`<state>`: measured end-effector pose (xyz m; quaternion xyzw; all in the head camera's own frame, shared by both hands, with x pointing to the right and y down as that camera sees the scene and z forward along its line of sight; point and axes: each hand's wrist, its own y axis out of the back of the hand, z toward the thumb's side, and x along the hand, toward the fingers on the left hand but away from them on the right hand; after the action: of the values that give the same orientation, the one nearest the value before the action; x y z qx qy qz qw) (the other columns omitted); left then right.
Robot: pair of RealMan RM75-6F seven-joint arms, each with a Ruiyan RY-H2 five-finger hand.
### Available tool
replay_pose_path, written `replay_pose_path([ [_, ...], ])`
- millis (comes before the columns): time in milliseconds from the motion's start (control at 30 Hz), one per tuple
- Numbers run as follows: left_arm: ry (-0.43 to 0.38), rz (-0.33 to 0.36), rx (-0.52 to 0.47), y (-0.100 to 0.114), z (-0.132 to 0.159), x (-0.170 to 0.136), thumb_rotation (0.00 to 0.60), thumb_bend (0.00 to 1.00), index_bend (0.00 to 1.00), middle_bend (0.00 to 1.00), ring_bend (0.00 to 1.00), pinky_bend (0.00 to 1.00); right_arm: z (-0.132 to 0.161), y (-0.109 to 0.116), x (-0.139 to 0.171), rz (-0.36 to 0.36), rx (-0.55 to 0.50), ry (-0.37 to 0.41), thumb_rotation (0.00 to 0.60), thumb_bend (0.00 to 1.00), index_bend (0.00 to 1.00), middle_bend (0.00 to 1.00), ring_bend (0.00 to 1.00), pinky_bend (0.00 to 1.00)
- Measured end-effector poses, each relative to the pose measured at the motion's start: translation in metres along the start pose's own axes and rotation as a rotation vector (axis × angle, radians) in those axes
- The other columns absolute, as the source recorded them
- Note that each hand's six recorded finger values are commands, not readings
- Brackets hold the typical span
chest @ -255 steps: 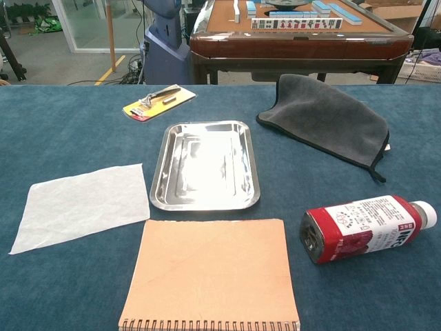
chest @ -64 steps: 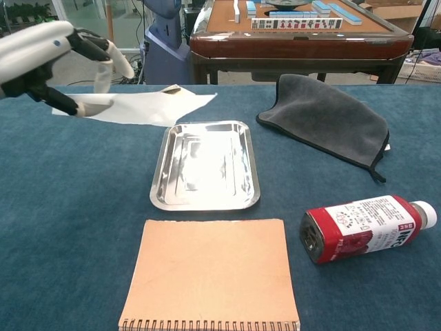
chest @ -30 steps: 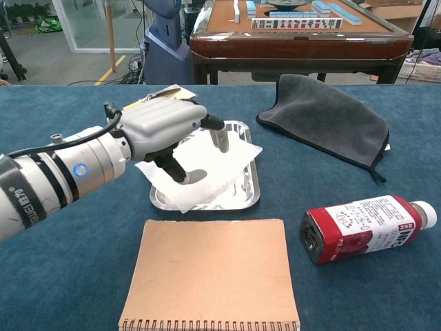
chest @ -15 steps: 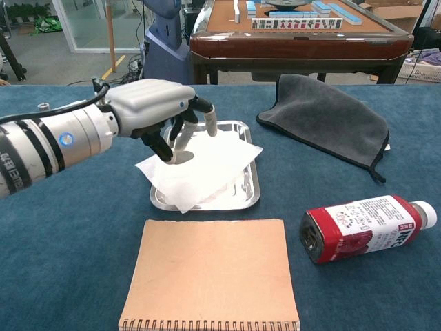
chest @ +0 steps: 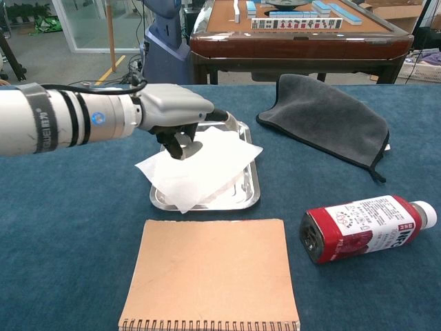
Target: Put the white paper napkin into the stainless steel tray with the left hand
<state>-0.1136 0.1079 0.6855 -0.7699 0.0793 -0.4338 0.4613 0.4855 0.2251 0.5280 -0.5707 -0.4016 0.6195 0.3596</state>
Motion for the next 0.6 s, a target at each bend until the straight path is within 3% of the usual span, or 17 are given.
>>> replay_pose_path([
  [600, -0.003, -0.130, 0.183, -0.013, 0.019, 0.047, 0.600, 0.57, 0.12, 1.00, 1.00, 1.00, 0.000, -0.006, -0.003, 0.023, -0.001, -0.006, 0.600, 0.13, 0.14, 0.26, 0.16, 0.21],
])
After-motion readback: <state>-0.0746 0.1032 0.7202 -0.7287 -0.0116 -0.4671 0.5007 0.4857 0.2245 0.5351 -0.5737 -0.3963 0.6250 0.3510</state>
